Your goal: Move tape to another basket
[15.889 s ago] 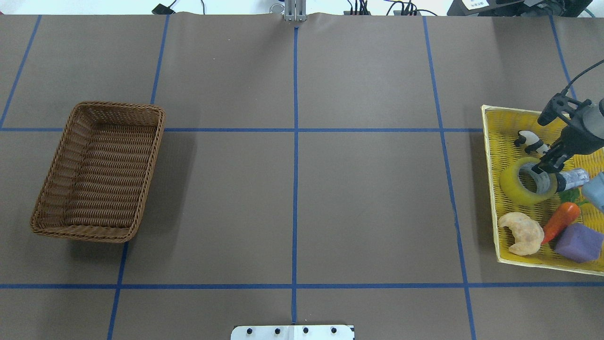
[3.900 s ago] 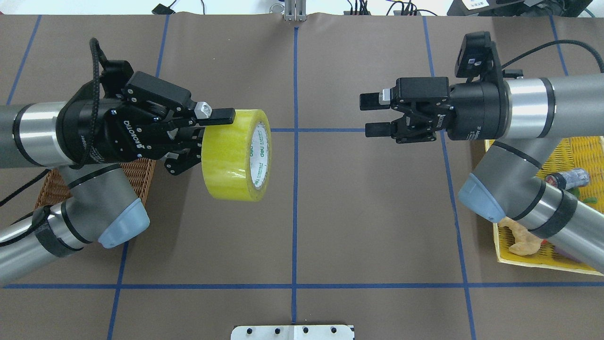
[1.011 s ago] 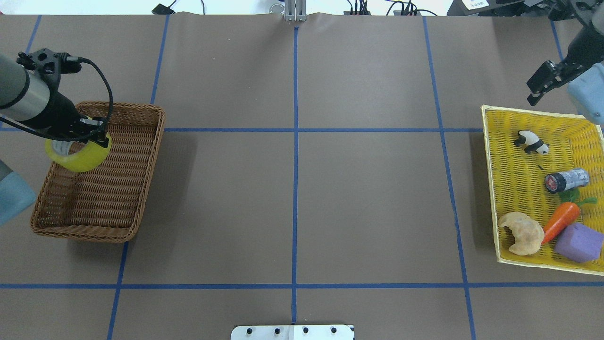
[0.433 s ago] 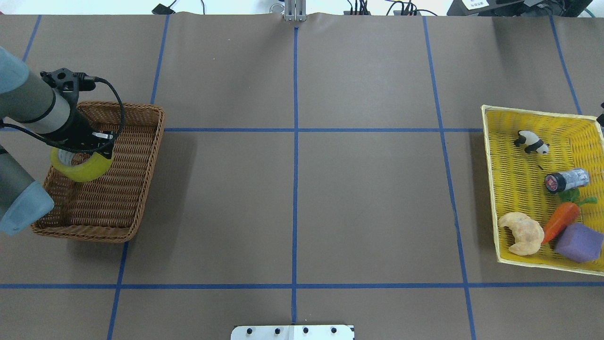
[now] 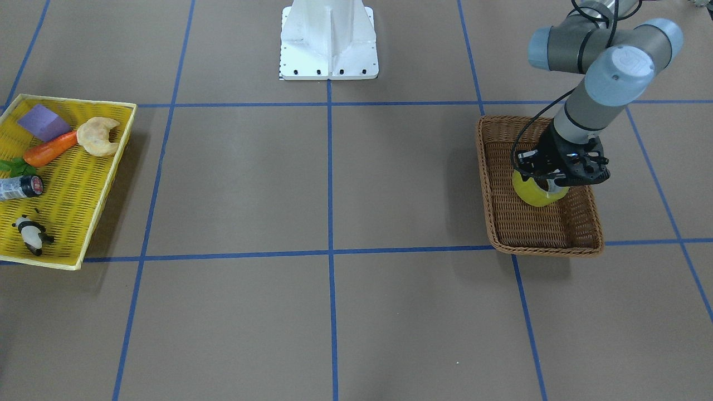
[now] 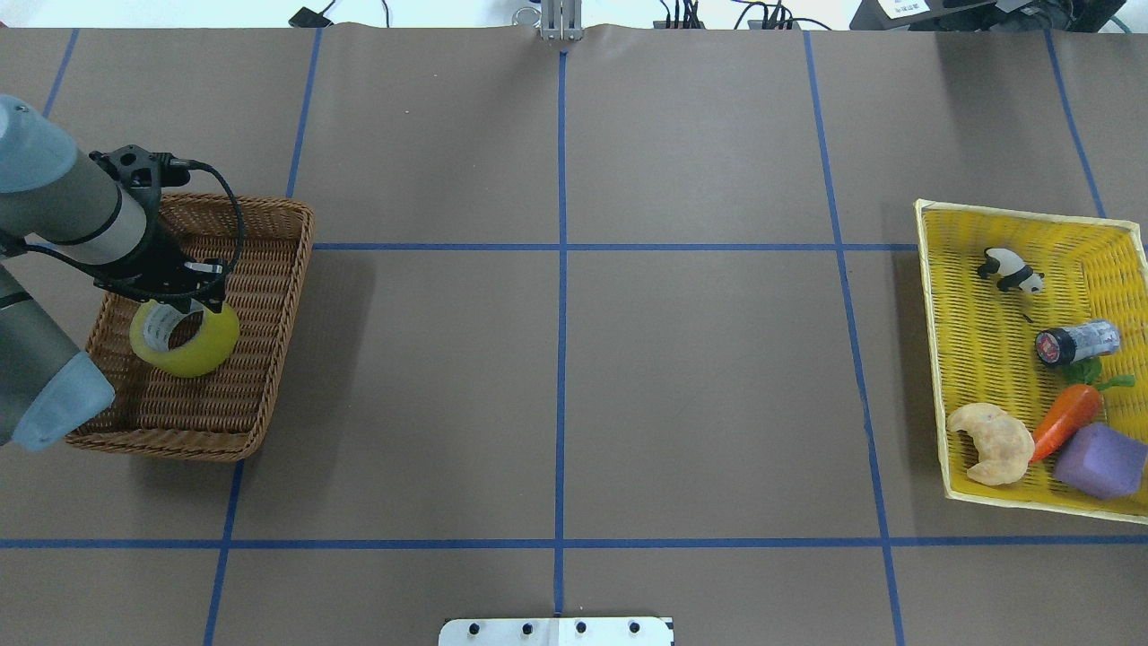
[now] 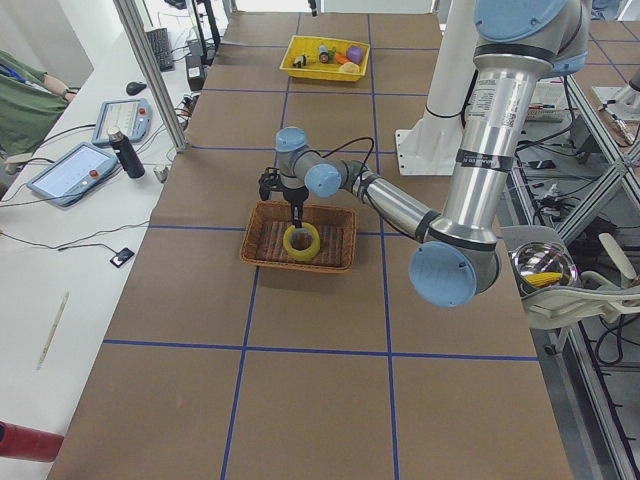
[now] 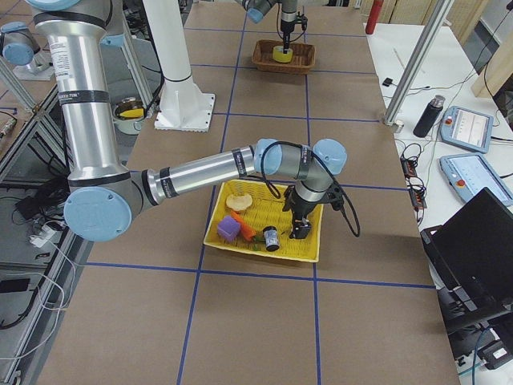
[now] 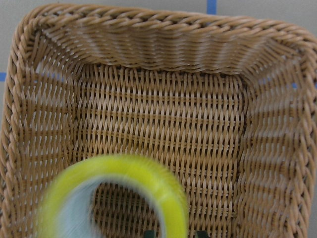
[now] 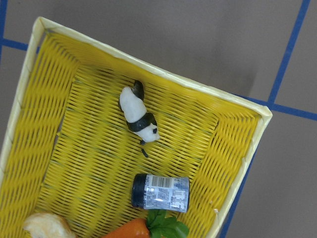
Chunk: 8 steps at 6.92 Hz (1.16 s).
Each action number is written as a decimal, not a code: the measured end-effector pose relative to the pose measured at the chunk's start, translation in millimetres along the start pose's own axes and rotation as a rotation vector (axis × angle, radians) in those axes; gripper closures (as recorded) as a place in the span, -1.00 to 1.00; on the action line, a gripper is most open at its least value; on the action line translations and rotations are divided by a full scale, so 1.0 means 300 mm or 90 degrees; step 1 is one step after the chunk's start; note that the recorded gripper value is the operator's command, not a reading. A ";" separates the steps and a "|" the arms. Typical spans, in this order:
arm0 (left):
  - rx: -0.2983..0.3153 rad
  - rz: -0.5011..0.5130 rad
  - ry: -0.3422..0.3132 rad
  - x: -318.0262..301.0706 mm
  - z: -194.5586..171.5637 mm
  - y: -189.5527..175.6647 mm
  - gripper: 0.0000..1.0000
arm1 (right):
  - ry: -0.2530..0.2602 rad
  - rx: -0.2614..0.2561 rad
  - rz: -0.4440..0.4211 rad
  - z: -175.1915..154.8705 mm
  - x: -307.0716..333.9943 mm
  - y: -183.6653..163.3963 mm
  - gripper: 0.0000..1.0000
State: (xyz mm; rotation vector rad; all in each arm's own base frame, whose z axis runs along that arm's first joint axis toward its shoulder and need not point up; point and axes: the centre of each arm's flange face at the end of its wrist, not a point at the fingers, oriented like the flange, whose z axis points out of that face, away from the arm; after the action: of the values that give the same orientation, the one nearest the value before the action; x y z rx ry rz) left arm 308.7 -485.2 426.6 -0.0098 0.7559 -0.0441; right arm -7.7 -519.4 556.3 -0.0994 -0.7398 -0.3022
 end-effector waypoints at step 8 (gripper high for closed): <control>0.069 0.101 -0.044 -0.527 -0.214 -0.206 -0.98 | -0.025 0.024 0.039 -0.044 0.066 0.041 -1.00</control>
State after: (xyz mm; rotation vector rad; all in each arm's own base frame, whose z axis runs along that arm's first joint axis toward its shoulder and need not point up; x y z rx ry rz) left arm 147.4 -539.7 489.8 0.1511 0.6825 0.0658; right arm 18.4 -515.0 560.1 -0.0926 -0.7798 -0.2292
